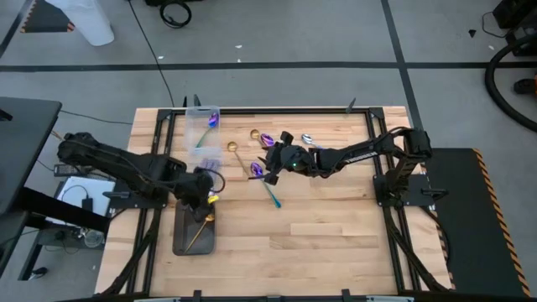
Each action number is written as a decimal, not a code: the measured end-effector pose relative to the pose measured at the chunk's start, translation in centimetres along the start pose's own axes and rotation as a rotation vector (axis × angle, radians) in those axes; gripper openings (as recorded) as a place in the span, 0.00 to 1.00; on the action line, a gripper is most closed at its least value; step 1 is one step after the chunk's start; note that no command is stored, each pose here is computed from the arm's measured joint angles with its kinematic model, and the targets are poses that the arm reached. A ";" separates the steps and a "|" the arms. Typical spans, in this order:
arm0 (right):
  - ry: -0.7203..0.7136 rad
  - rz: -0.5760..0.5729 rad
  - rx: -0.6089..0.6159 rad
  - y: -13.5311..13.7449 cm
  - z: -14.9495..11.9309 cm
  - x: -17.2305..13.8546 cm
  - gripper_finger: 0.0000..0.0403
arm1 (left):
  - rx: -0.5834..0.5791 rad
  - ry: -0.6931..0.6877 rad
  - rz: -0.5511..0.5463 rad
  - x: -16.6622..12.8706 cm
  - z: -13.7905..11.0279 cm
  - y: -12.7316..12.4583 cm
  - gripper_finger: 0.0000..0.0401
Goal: Sort silverware by color (type)
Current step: Put the gold spoon into the black bin
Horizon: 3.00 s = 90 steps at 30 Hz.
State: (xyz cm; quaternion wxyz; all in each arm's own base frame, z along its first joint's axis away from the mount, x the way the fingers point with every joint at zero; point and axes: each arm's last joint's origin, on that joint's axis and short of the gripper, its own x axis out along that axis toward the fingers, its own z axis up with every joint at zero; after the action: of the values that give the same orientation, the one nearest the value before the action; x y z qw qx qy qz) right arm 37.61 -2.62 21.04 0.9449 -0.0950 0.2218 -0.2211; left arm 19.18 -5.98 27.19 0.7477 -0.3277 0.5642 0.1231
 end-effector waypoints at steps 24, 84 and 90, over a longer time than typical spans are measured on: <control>-0.052 0.047 0.008 -0.9 0.4 0.4 0.42 | -0.143 0.091 0.015 6.1 -2.8 2.3 0.14; 0.372 -0.093 0.251 -1.5 -10.8 7.5 0.33 | 0.184 -0.243 0.016 1.0 3.4 1.3 0.30; 0.390 -0.076 0.250 -1.4 -11.0 7.5 0.10 | 0.199 -0.242 0.018 1.0 3.4 1.3 0.30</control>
State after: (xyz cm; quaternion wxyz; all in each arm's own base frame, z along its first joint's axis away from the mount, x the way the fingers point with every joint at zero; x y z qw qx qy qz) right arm 38.04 -8.20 8.88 0.8797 0.0589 0.3672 -0.2964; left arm 21.34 -3.04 26.25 0.8379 -0.2297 0.4824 0.1119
